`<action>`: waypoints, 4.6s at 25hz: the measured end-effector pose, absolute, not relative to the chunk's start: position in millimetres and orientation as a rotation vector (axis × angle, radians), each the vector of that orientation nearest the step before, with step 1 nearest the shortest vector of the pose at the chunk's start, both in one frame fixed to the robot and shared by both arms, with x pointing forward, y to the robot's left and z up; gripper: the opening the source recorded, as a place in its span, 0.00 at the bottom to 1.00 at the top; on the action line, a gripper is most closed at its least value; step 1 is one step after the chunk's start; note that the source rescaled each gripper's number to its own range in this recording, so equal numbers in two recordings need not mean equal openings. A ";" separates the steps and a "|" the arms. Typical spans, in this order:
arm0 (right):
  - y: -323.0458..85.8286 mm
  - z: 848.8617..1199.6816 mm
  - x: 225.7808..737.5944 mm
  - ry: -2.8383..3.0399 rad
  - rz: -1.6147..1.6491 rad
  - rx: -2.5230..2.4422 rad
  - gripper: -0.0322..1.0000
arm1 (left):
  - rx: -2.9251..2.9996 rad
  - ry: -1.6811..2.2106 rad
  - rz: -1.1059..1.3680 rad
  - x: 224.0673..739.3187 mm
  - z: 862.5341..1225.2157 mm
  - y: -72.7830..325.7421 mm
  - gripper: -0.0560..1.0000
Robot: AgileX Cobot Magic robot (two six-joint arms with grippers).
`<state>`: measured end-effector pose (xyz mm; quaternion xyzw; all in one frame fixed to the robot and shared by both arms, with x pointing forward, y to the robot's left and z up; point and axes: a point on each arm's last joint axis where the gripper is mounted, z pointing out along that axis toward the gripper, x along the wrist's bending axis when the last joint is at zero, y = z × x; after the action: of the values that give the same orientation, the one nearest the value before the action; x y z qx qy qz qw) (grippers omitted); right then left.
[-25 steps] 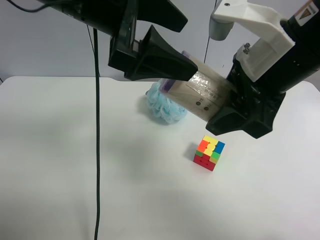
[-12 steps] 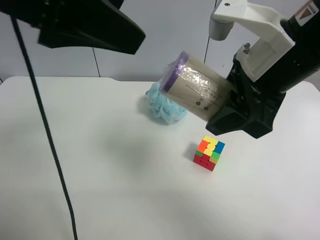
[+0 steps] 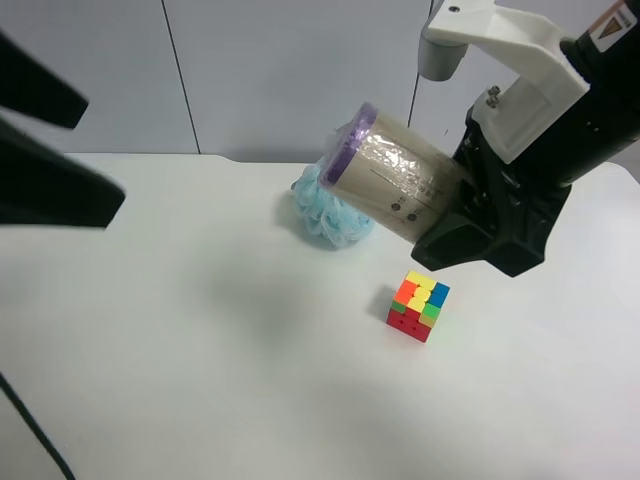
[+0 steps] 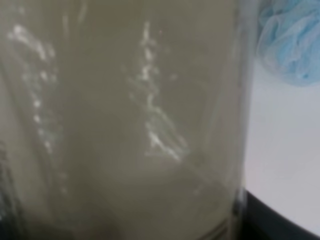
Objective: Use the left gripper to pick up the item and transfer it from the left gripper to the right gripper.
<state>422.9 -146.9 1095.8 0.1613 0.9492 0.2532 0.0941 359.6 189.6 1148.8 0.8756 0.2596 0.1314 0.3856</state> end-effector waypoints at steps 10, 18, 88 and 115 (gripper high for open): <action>-146.9 1095.8 422.9 2.815 0.753 0.492 0.03 | 2.068 0.878 0.363 287.9 1097.9 247.5 1.00; -146.9 1095.8 422.9 2.815 0.754 0.497 0.03 | 1.880 0.922 0.480 247.2 1069.6 284.5 1.00; -259.4 912.0 577.1 2.424 0.167 1.687 0.98 | 1.859 0.917 0.549 231.0 1054.6 300.6 1.00; -280.3 1151.4 351.8 2.069 0.689 1.594 0.99 | 1.859 0.918 0.553 231.1 1054.6 300.8 1.00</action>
<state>351.8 -280.3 1151.4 0.5757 0.7475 0.2490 0.2185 231.1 300.8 1054.6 0.7613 0.3757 0.2262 0.4776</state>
